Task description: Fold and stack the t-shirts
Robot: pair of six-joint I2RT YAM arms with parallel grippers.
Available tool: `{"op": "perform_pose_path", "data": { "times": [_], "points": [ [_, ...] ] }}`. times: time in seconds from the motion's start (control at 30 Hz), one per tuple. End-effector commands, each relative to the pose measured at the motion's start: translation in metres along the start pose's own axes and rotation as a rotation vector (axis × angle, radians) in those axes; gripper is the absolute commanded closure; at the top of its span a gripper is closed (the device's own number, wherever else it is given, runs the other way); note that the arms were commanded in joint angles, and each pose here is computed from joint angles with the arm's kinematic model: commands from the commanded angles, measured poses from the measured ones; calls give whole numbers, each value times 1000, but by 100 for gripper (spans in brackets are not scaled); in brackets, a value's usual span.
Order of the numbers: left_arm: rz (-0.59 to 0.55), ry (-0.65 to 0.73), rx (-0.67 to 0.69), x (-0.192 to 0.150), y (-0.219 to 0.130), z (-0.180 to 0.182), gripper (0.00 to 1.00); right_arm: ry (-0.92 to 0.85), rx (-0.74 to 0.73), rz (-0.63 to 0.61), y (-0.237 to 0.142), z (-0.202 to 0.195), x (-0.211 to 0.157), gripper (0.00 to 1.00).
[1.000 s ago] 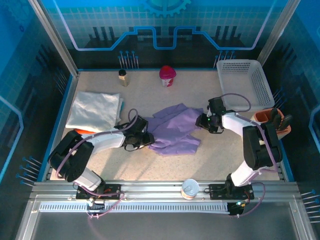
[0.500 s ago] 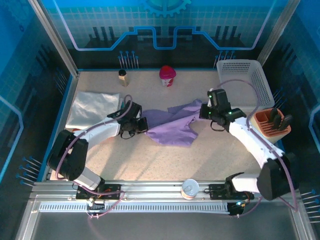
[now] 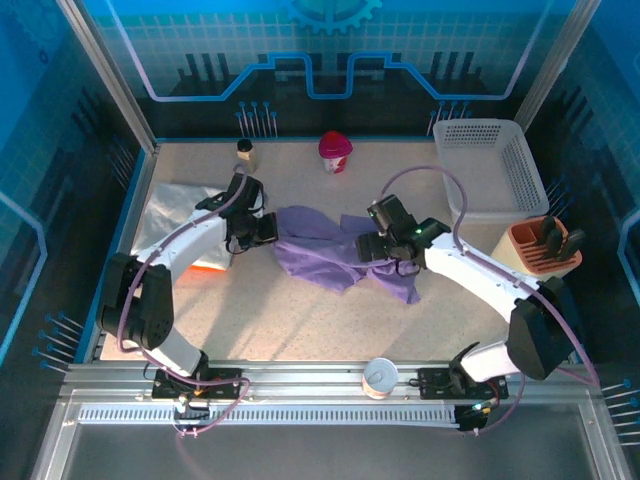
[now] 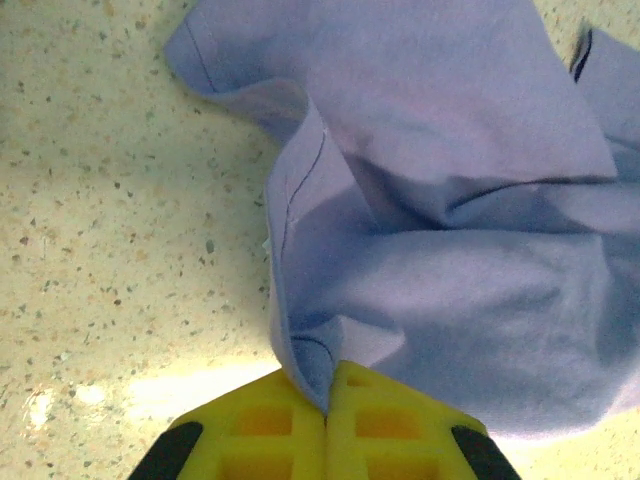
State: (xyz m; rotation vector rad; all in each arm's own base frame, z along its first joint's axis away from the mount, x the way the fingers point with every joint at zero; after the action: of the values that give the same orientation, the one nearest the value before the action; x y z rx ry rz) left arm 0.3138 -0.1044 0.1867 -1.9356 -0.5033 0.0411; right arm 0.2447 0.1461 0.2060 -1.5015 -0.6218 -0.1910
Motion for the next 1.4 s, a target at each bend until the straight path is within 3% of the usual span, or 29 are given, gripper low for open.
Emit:
{"op": "perform_pose_path", "data": {
  "times": [0.0,0.27,0.43,0.5,0.57,0.6,0.73,0.83,1.1,1.3,1.37],
  "points": [
    [24,21,46,0,-1,6,100,70,22,37,-9,-7,-23,0],
    [24,28,113,8,3,11,98,137,13,139,16,-15,-84,6],
    [20,10,195,12,-3,13,88,162,23,166,38,-10,-91,12],
    [23,1,208,10,-9,12,77,164,4,177,44,-10,-90,16],
    [24,0,225,5,-15,12,61,163,-13,197,51,-10,-89,24],
    [22,-2,223,2,-18,12,57,165,-22,204,53,-10,-87,29],
    [40,-13,148,-23,-23,2,51,189,-81,212,54,-19,-80,65],
    [80,16,121,-51,-17,-12,49,222,-88,176,45,-28,-67,78],
    [195,64,34,-115,34,-49,43,261,-135,3,15,-53,-26,89],
    [173,97,54,-125,67,-66,26,253,-127,-8,13,-53,-19,95],
    [155,96,37,-122,72,-72,25,255,-127,-2,13,-53,-22,97]
  ]
}}
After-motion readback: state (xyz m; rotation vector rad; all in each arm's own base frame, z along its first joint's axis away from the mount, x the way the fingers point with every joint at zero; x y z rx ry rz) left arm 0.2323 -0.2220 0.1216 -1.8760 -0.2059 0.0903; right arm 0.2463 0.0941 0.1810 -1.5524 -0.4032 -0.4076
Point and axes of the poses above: each hand's point on the last joint's axis, 136 mm out from that joint toward the fingers, its own y axis out along the fingers, its own z axis along the line the jaws close on, x = y × z, the point moved 10 cm from there along -y, back along the fingers, and after that the axes turned 9 degrees about -y, right-handed, at the moved point
